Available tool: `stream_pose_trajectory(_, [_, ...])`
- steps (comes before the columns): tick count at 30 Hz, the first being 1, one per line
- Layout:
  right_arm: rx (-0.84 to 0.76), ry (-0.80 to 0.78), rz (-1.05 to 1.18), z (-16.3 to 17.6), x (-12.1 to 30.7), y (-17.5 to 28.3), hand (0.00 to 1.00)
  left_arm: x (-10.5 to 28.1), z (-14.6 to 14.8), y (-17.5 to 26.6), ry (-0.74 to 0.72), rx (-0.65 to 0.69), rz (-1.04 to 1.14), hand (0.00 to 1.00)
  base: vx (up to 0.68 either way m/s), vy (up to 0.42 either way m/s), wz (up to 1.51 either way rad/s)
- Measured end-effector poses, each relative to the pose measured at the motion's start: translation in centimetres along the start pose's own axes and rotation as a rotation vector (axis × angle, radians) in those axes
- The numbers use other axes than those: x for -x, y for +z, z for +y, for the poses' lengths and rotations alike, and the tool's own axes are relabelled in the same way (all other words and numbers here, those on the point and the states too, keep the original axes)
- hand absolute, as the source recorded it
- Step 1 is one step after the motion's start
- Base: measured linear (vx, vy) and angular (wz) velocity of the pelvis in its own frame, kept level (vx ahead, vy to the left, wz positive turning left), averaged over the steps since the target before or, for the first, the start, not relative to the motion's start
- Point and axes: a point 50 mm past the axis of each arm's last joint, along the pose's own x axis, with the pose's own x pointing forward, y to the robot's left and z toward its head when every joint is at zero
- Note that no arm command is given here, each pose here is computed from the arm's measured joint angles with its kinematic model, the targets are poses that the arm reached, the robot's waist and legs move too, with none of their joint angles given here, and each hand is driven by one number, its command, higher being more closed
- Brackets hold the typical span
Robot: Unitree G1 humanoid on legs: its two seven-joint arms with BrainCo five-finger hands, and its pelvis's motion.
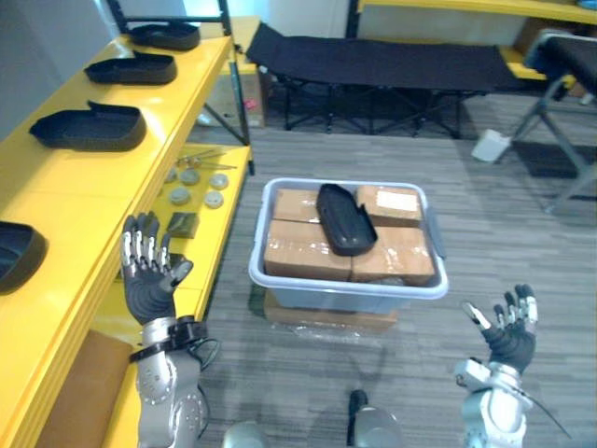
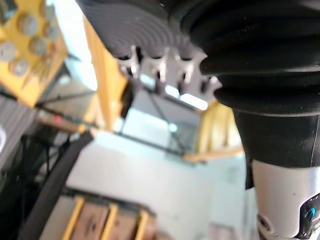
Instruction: Walk over and take plastic housings, then place them on the shelf
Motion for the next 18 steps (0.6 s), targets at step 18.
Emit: stream_pose_trajectory(18, [-0.026, 0.077, 0.083, 3.2, 0.0, -1.4, 0.0, 2.2, 0.2, -1.3, -0.054, 0.012, 0.14, 0.0, 0.07, 0.055, 0.08])
